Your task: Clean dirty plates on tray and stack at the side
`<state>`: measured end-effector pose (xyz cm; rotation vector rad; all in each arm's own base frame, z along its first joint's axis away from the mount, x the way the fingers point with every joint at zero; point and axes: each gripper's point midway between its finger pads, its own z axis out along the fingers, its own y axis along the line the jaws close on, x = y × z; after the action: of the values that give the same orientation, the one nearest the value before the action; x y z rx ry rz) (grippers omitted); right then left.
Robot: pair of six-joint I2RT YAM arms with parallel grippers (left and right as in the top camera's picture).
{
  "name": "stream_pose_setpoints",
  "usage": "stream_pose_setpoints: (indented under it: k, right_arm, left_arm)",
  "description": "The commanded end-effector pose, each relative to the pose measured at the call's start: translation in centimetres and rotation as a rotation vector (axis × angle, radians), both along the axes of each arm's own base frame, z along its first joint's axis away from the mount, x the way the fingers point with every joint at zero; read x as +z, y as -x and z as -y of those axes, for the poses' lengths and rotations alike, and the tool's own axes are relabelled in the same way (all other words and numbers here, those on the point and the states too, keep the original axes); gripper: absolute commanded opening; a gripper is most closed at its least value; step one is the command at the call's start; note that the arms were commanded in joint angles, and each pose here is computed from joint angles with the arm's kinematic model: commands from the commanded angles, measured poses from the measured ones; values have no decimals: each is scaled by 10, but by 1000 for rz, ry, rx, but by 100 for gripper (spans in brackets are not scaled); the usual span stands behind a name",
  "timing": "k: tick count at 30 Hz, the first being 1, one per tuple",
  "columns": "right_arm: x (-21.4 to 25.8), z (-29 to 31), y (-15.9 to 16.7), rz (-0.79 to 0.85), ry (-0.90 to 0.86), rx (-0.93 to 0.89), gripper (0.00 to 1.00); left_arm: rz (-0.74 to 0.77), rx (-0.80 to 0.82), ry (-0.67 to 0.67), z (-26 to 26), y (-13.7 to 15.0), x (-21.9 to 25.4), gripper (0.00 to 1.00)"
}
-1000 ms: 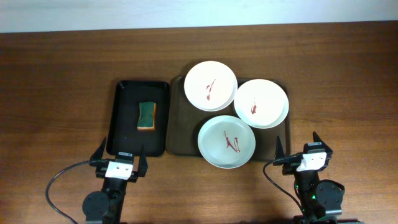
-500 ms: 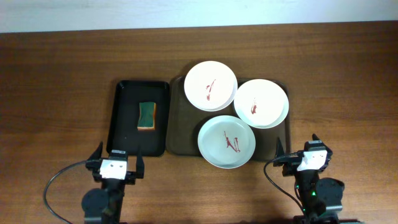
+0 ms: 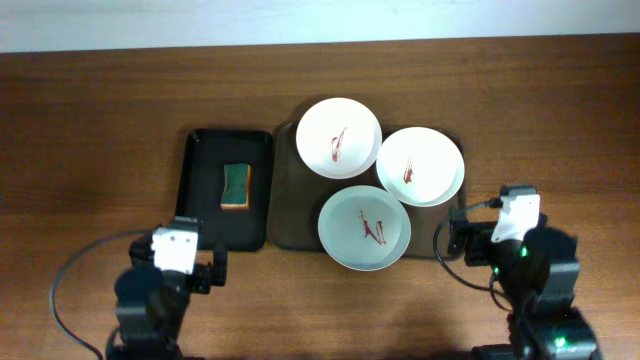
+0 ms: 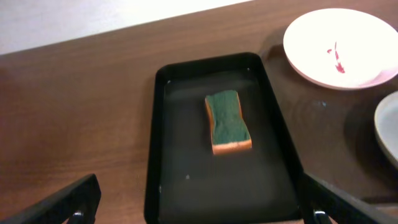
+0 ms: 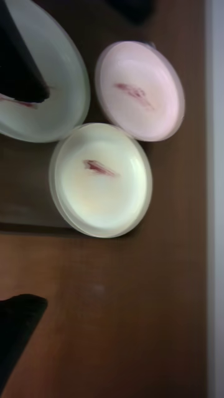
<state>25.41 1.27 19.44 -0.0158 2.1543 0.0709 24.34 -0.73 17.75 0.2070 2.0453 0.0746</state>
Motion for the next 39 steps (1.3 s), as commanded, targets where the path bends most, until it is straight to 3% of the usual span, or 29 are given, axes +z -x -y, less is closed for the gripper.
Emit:
stream_pose_setpoints:
  k: [1,9,13,18,24,29,32,35,39]
  right_arm:
    - [14,-4,-6,-125,-18,10,99]
    - [13,-36,-13,-398,-147,143,99]
    - [7,-47,-12,-449,-199,187,99]
    - [3,-50,-13,-467,-210,194,99]
    - [-4,-52,-15,-498,-223,200,96]
    - [-23,-53,-18,-577,-235,197,89]
    - [-36,-53,-20,-630,-239,191,87]
    - [-44,-53,-21,-663,-242,187,84]
    - [-49,-53,-22,-680,-243,184,84]
  left_arm:
    - [-65,13,7,-2,-13,24,99]
    - [-451,-87,89,21,-23,24,99]
    - [-545,-89,99,22,-24,21,99]
    - [-550,-146,152,35,-34,17,99]
    - [-376,-112,236,40,-92,34,99]
    - [-475,-90,236,38,-118,-12,84]
    - [-581,-50,210,32,-126,-54,84]
    - [-656,-49,212,35,-133,-89,74]
    - [-714,-59,206,41,-137,-121,71]
